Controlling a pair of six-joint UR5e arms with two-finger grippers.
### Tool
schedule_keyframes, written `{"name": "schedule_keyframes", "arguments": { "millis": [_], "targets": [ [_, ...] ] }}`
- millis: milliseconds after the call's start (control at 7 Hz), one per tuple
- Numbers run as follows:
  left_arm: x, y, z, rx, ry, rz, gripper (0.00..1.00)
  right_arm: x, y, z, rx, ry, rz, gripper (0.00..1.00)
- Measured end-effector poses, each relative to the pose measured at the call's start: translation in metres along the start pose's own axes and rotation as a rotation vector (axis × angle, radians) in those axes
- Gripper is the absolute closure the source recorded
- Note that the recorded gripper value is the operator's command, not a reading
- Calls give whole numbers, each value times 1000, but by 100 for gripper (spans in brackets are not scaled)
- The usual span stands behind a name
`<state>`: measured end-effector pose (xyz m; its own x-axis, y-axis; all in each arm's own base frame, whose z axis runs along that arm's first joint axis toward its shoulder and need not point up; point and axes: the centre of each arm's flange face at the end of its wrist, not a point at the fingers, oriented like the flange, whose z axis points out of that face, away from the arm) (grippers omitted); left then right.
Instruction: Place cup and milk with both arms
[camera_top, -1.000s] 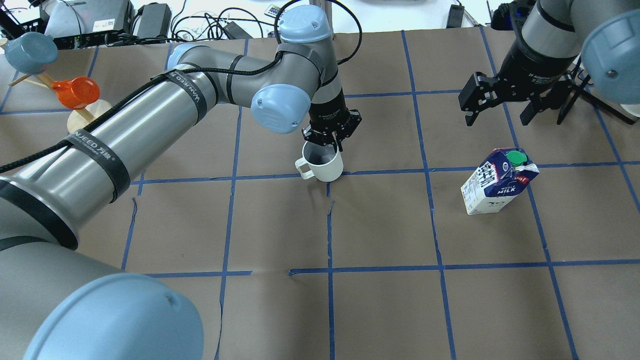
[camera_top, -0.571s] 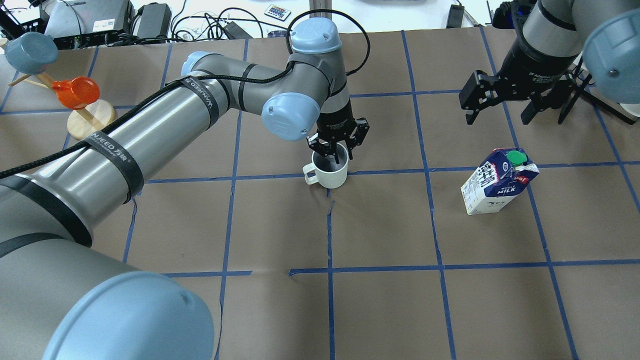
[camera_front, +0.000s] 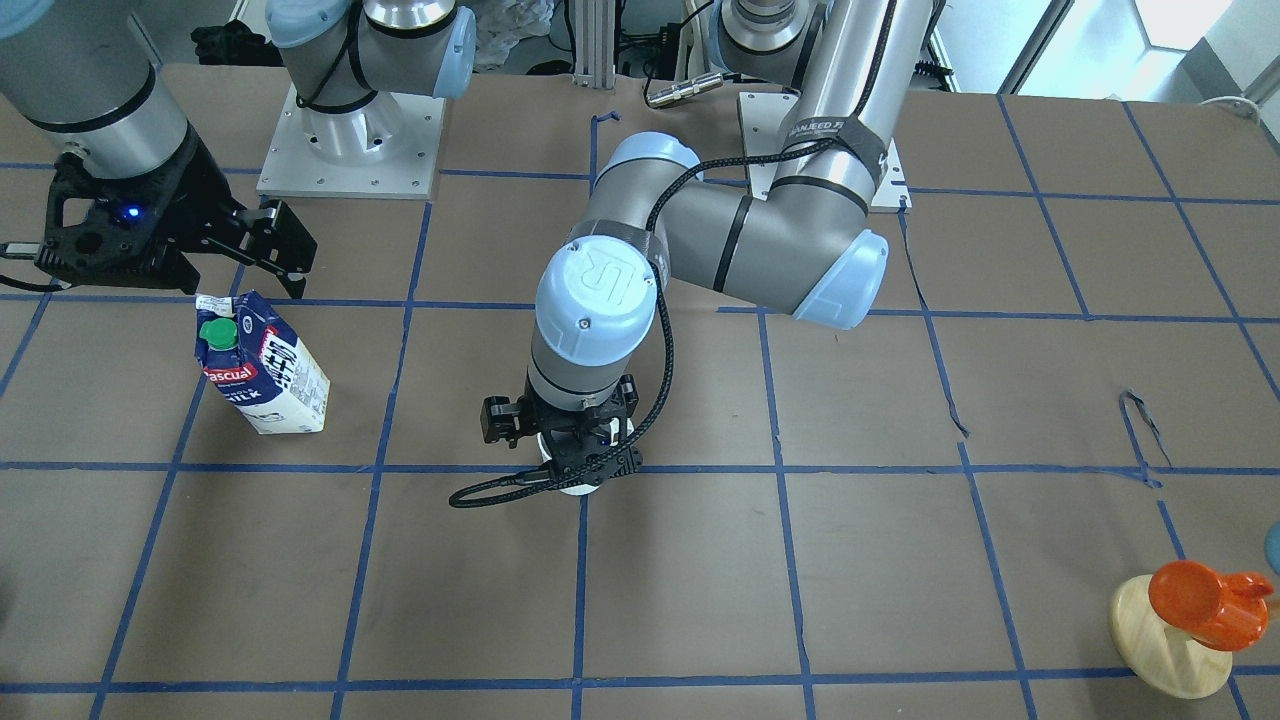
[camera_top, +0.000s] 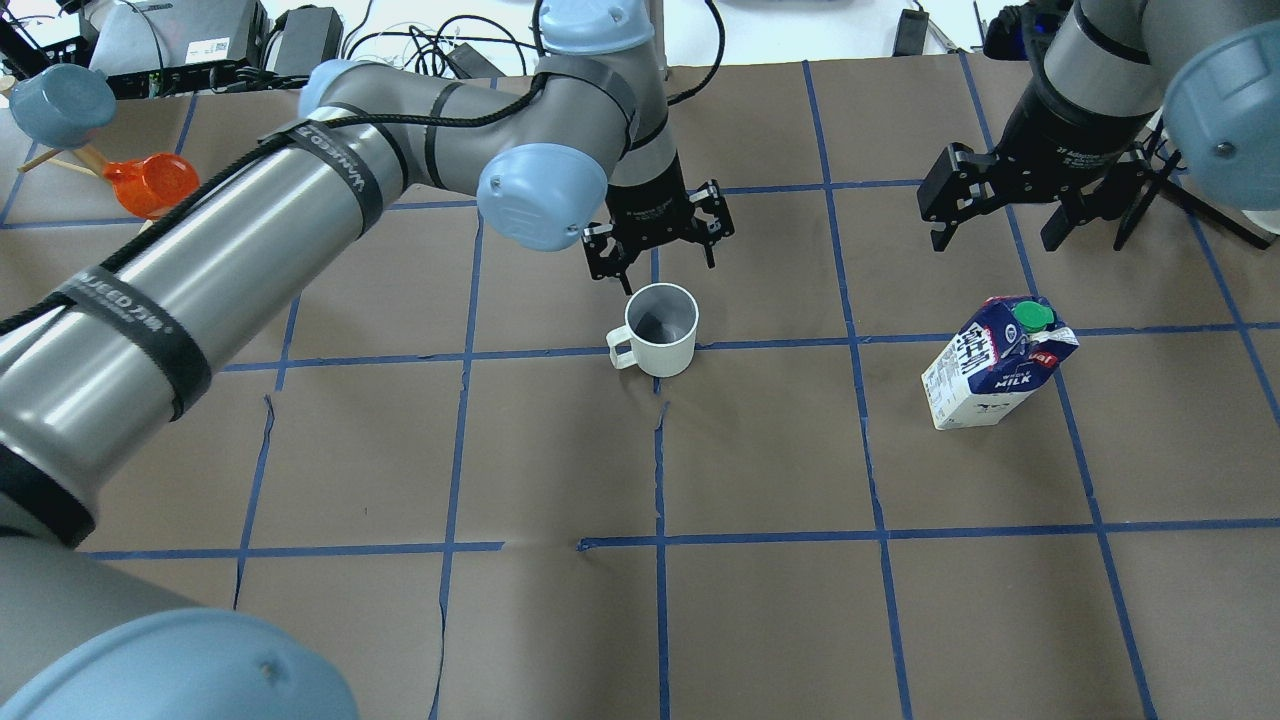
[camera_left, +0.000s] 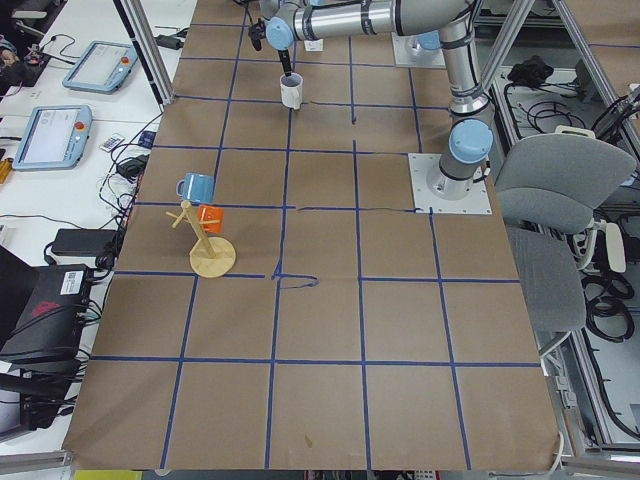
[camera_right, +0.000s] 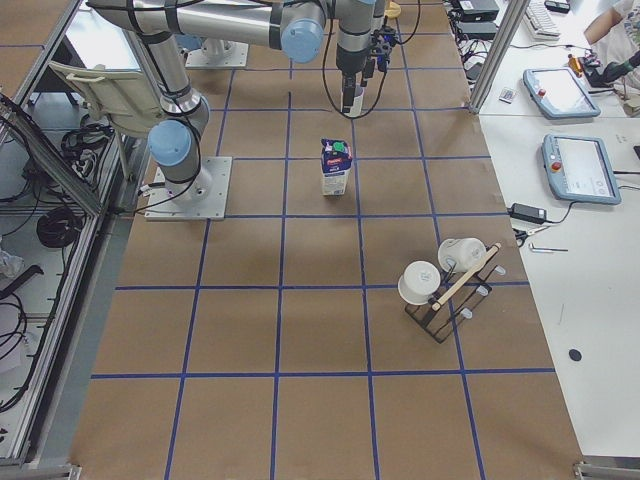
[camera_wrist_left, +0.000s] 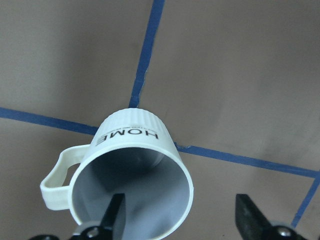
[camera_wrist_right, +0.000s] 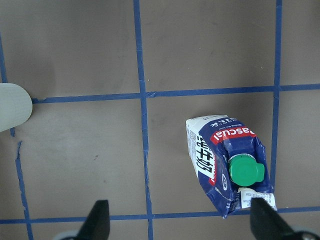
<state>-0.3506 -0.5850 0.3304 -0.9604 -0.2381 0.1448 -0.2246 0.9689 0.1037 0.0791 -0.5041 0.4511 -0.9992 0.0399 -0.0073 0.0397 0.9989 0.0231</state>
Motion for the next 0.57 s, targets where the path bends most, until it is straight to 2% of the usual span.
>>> {"name": "schedule_keyframes", "arguments": {
  "millis": [143,286,571],
  "targets": [
    [-24,-4,-41,40,8,30,1,0,0,1,-2,1,3,0],
    [-49,0,-79,65,-13,50,2,2,-1,3,-4,2,6,0],
    [-108,23,-144,40,-68,77,2,28,-8,22,-42,2,36,0]
  ]
}}
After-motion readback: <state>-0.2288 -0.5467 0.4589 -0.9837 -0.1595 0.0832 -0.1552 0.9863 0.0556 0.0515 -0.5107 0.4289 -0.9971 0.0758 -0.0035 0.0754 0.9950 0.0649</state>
